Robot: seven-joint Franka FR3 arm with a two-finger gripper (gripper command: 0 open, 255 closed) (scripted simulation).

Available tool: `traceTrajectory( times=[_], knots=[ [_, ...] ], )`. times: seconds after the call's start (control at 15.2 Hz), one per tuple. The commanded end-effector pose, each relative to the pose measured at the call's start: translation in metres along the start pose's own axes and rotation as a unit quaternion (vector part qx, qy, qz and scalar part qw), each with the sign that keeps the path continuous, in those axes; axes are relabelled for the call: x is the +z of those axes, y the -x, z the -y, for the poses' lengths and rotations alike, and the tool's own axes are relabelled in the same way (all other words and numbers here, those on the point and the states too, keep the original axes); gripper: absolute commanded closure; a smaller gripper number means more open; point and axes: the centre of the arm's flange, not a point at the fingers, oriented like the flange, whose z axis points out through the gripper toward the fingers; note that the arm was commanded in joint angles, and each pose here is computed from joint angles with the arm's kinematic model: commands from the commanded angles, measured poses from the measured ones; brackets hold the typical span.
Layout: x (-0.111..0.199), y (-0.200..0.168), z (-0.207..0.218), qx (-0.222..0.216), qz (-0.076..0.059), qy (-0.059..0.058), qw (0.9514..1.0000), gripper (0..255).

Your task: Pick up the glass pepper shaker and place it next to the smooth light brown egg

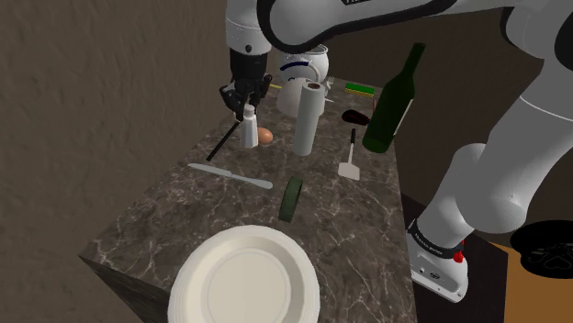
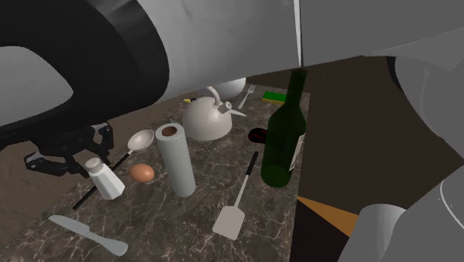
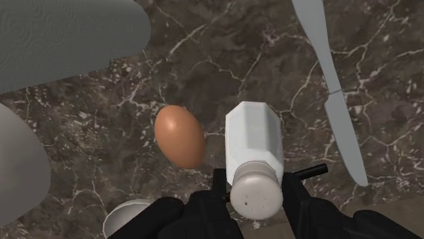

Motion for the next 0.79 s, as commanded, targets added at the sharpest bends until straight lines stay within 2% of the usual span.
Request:
traceTrajectory(
  times=[0.0, 0.4, 0.73],
  knots=[
    [0.010, 0.001, 0.001, 0.000, 0.000, 0.000, 1.0000, 255],
    [0.041, 0.006, 0.003, 0.000, 0.000, 0.000, 1.0000, 255],
    [0.043, 0.006, 0.003, 0.000, 0.000, 0.000, 1.0000, 255]
  ],
)
